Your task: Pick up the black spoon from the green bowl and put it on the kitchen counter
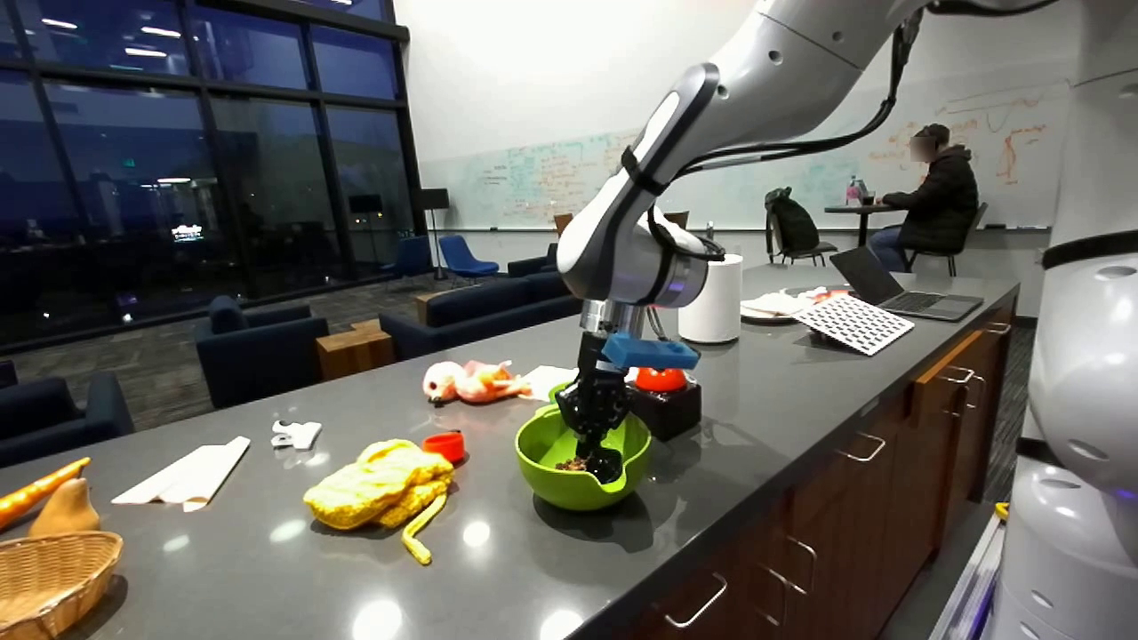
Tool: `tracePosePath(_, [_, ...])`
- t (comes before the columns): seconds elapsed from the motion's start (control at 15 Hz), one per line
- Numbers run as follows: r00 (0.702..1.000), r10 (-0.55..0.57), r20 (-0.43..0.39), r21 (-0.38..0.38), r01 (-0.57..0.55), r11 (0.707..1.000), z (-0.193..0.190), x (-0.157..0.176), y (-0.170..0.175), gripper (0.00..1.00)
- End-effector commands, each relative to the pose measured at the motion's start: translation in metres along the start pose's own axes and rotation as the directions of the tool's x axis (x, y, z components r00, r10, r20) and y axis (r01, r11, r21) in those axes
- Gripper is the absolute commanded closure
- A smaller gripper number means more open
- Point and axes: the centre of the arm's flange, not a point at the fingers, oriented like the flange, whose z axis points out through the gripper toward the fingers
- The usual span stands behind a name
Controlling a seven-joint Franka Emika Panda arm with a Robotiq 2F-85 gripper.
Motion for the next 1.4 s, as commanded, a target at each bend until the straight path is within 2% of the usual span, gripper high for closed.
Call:
tracePosePath(0.0, [1.0,-0.007,-0.026,-0.022,0.006,1.0,-0.027,-0.014,-0.011,0.96])
tracePosePath(0.27, [0.998,-0.027,-0.059,-0.06,0.024,0.998,-0.051,-0.016,-0.021,0.96])
tracePosePath(0.53, [0.998,-0.055,-0.039,-0.058,0.052,0.997,-0.083,-0.025,-0.023,0.96])
tracePosePath(1.0, [0.983,-0.137,0.125,0.096,0.125,0.987,-0.119,-0.056,-0.013,0.96])
tracePosePath(1.33, [0.971,-0.167,0.172,0.146,0.143,0.979,-0.122,-0.066,-0.003,0.96])
